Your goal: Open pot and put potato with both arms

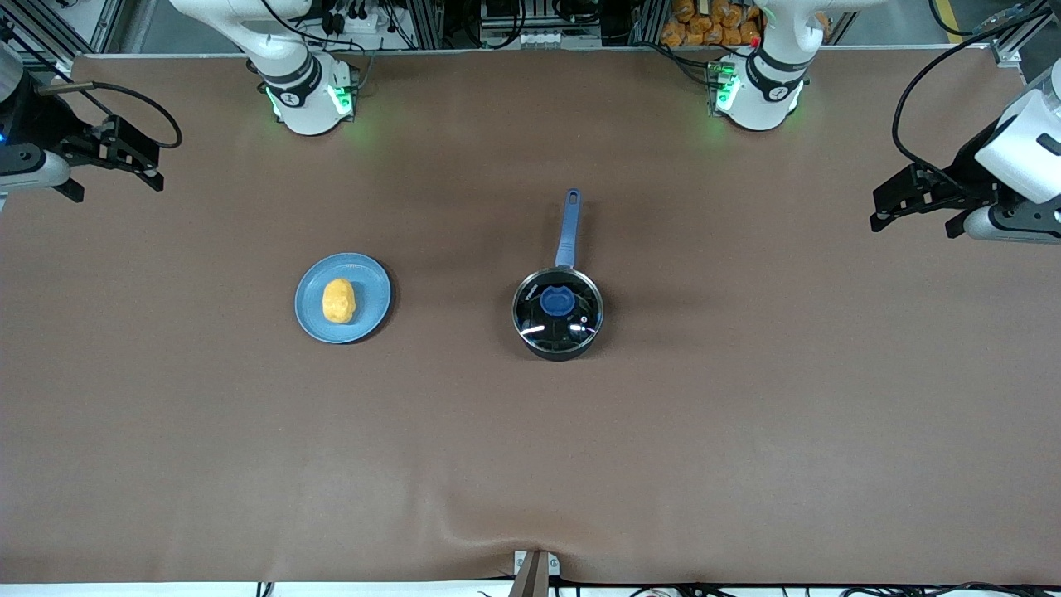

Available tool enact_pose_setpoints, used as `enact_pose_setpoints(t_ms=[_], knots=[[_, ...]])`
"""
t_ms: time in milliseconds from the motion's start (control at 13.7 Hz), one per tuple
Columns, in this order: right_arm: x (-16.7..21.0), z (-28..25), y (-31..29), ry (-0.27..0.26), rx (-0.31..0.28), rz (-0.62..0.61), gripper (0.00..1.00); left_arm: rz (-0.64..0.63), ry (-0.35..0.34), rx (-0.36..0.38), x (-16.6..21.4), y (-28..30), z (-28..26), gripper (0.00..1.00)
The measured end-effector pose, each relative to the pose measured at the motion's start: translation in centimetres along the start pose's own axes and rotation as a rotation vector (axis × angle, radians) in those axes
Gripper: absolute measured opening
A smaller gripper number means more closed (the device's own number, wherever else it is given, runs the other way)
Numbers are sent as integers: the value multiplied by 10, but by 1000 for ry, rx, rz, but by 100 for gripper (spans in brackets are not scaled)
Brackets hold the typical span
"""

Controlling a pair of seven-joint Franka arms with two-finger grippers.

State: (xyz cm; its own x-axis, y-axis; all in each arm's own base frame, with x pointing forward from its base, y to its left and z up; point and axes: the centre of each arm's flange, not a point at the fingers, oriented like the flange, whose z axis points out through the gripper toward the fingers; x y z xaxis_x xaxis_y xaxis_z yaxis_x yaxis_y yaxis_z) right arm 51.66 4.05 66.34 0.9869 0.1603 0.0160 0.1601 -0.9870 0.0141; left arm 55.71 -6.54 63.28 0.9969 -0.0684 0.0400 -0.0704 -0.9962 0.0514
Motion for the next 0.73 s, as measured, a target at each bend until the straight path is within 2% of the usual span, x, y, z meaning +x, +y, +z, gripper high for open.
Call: enact_pose_setpoints(t_ms=[732], knots=[[0, -1, 2, 4, 0, 3, 100, -2, 2, 3, 1, -1, 3, 100]])
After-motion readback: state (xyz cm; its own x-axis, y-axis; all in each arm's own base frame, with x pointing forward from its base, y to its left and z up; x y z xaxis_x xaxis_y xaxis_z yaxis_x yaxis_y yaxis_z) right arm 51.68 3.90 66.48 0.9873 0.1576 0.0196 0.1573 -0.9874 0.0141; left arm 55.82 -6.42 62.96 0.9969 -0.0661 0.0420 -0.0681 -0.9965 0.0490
